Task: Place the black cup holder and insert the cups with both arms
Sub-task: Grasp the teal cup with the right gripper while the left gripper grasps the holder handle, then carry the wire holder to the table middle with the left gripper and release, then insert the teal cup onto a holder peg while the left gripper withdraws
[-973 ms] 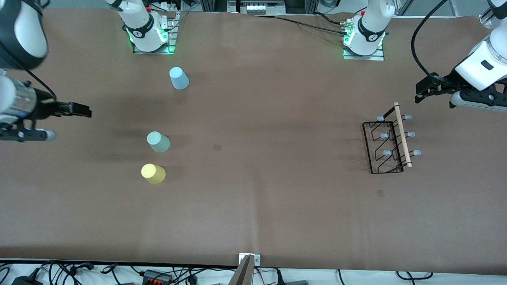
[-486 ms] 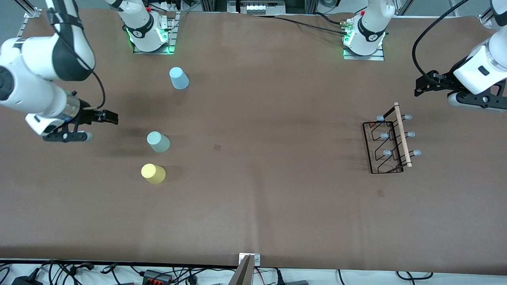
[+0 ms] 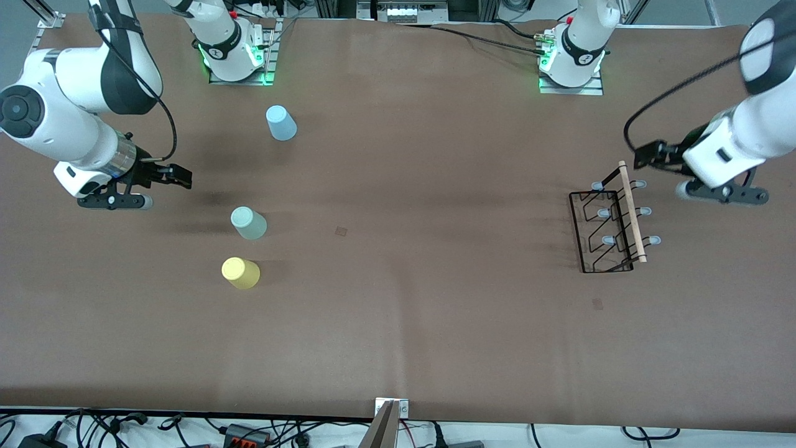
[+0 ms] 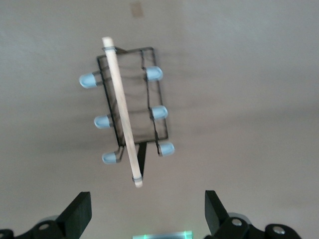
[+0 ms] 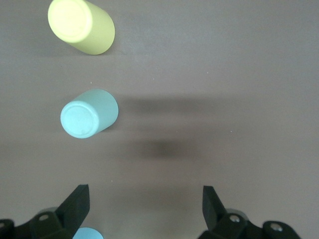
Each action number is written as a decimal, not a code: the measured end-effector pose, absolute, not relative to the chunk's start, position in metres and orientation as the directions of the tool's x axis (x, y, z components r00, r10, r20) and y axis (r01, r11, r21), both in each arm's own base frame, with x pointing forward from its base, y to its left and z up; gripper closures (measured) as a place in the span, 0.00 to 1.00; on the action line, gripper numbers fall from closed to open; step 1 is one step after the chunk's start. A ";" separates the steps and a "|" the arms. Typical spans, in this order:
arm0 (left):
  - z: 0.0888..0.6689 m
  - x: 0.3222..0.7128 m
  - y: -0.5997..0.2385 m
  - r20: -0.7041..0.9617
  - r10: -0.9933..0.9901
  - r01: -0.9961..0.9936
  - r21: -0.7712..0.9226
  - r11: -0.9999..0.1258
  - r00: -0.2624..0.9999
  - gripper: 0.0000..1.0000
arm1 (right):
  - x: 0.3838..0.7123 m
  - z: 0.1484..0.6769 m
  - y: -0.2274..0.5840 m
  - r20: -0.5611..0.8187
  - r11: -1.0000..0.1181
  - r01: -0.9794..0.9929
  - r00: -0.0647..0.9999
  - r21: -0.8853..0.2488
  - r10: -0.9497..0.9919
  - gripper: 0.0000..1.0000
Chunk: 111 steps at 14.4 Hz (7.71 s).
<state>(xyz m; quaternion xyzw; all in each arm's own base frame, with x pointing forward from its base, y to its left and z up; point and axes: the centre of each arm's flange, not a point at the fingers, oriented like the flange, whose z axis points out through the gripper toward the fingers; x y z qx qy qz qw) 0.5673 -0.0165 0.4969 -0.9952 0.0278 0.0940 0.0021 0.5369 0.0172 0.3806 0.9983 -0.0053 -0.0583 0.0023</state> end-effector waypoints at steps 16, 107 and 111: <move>0.337 0.545 0.021 -0.010 0.049 0.049 -0.033 -0.998 0.999 0.17 | 0.547 0.332 0.028 -0.145 -1.000 -0.016 0.989 -0.024 -0.012 0.00; 0.598 0.527 -0.016 -0.025 -0.050 -0.050 0.008 -0.999 0.998 0.00 | 0.429 0.343 0.441 -0.081 -0.863 -0.479 0.878 -0.163 -0.472 0.00; 0.599 0.531 -0.019 -0.021 -0.053 -0.053 0.008 -0.999 0.998 0.00 | 0.497 0.378 0.345 -0.025 -0.926 -0.354 0.935 -0.134 -0.354 0.00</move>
